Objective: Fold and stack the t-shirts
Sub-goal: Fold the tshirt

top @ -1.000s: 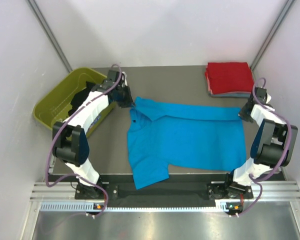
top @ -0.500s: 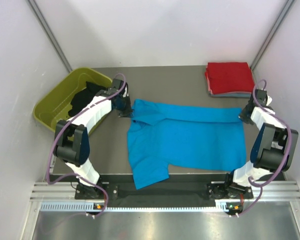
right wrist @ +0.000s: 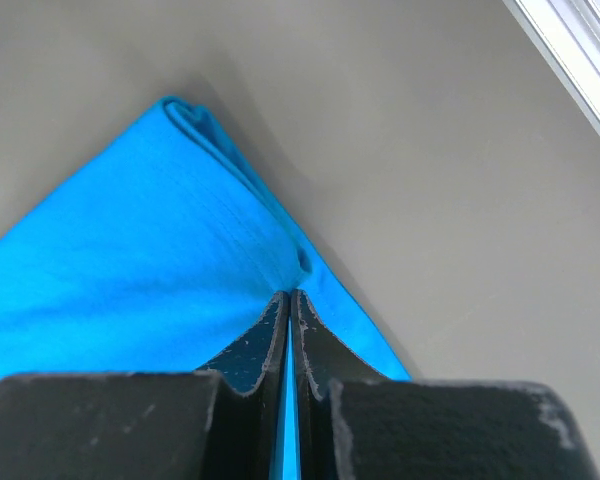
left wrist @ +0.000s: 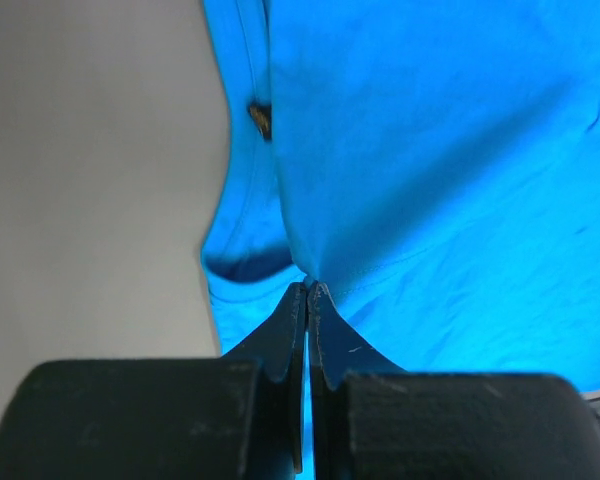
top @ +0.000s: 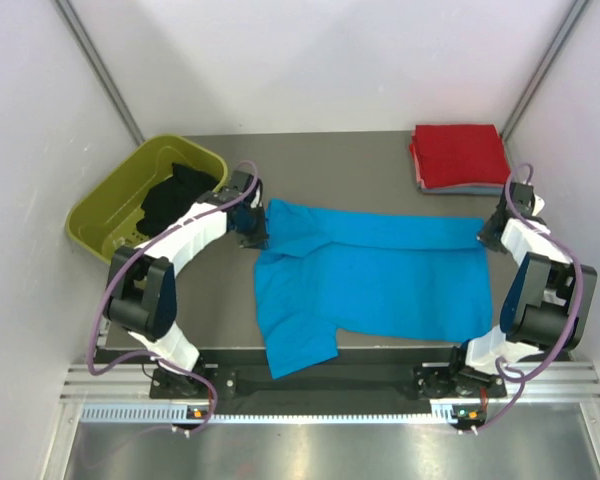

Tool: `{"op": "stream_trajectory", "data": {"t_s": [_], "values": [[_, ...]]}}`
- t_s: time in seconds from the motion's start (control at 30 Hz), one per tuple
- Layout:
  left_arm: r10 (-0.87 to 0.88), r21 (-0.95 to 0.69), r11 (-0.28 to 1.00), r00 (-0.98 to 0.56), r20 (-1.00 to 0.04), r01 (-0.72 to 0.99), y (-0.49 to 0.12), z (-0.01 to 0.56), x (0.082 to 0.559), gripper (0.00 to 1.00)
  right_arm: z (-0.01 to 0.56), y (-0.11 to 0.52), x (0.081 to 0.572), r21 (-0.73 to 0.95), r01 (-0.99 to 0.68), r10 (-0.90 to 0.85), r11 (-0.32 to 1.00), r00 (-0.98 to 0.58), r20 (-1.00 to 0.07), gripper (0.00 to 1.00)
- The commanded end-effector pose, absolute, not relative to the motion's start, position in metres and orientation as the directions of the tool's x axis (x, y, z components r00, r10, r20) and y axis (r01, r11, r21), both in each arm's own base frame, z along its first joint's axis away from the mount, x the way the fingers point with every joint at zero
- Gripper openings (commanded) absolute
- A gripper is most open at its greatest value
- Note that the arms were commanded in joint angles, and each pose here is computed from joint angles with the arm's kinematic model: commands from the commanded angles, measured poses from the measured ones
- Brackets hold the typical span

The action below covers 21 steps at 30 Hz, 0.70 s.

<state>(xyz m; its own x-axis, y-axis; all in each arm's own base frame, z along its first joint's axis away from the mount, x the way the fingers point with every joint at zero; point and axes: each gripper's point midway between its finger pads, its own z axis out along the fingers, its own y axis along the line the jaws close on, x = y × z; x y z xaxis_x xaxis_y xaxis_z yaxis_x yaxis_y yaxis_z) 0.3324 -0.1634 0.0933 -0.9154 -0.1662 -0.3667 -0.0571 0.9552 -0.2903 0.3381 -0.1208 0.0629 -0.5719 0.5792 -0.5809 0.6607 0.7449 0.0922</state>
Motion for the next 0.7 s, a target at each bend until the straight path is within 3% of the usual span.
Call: {"op": "stream_trajectory", "data": {"t_s": [0.0,0.27,0.57,0.67], "values": [[-0.165,-0.288,0.956,-0.913,-0.373,-0.055,-0.168,0.092,0.325,0.0,0.059,-0.132,0.334,0.064,0.702,0.595,0.71,-0.548,-0.587,0.0],[-0.145,-0.224,0.973,-0.912,-0.384,-0.06,-0.16,0.087,0.322,0.0,0.047,-0.134,0.331,0.045,0.713,0.606,0.7,-0.559,-0.565,0.0],[-0.154,-0.258,0.964,-0.917,-0.369,-0.058,-0.166,0.085,0.318,0.0,0.05,-0.135,0.327,0.036,0.723,0.61,0.69,-0.554,-0.566,0.0],[-0.145,-0.288,0.957,-0.924,-0.354,-0.04,-0.175,0.087,0.313,0.0,0.062,-0.132,0.33,0.058,0.719,0.615,0.692,-0.546,-0.569,0.14]]}}
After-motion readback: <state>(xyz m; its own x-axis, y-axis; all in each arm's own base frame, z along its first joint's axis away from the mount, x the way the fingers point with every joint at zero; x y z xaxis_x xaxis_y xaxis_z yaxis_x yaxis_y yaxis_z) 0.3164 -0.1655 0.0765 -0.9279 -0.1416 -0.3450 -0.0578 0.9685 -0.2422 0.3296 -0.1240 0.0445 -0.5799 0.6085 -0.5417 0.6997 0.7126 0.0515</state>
